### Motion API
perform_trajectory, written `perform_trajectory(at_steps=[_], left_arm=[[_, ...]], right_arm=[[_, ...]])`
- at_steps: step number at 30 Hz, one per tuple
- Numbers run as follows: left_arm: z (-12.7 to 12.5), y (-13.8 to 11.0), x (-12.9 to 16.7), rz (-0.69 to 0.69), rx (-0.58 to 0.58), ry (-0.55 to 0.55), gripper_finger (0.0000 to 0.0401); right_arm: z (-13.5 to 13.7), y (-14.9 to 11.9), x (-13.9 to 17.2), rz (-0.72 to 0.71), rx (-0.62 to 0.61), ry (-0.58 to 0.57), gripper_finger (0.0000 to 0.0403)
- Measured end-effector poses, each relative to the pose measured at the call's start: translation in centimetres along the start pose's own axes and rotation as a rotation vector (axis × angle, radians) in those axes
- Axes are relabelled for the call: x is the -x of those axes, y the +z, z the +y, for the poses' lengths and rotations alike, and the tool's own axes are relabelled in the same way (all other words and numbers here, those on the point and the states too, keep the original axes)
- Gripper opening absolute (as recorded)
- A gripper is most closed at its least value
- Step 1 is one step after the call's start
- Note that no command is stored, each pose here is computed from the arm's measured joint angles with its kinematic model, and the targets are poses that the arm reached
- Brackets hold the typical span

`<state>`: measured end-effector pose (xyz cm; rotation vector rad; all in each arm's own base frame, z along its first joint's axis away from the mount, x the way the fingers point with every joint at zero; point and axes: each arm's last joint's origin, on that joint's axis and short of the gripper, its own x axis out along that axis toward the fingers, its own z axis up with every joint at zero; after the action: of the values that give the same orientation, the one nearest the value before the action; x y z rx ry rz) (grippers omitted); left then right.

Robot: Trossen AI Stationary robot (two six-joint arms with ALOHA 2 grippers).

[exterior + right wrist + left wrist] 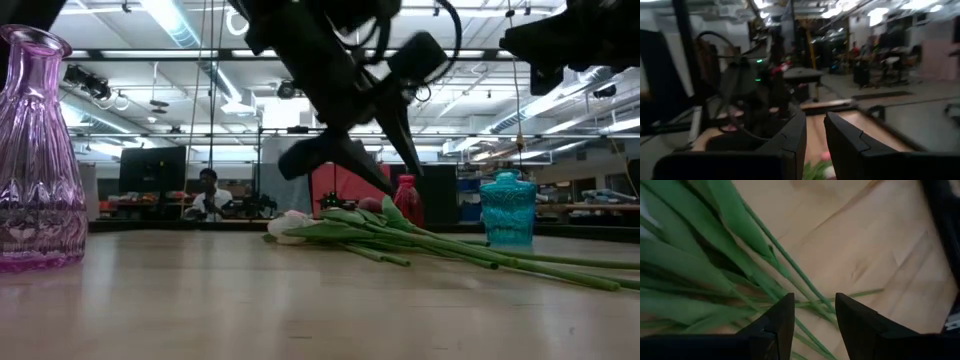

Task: Sort flowers into vase by color
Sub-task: Put the bottom red tulip into the red vase

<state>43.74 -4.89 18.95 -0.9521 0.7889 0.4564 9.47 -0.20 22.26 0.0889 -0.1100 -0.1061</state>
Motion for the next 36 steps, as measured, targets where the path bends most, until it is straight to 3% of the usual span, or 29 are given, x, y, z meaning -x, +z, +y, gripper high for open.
perform_trajectory(at_steps=[12, 19, 27, 32, 36], left_arm=[[-0.2, 0.7, -1.1, -0.045, -0.002, 0.1, 0.0162], [0.5, 1.2, -2.1, -0.05, 0.032, 0.111, 0.0189], [1.3, 1.3, -3.8, -0.025, 0.045, 0.108, 0.0192], [1.9, 1.5, -4.3, -0.031, 0.037, 0.132, 0.0178], [2.1, 1.7, -4.6, -0.044, 0.007, 0.143, 0.0143]], right_arm=[[0.0, 0.1, 0.0, -0.01, 0.038, 0.007, 0.0084], [0.0, 0.1, 0.0, -0.01, 0.058, 0.007, 0.0084], [0.0, 0.2, -0.1, -0.025, 0.075, 0.003, 0.0084], [0.0, 0.2, -0.2, -0.021, 0.075, -0.008, 0.0084], [0.0, 0.2, -0.2, -0.021, 0.075, -0.016, 0.0084]])
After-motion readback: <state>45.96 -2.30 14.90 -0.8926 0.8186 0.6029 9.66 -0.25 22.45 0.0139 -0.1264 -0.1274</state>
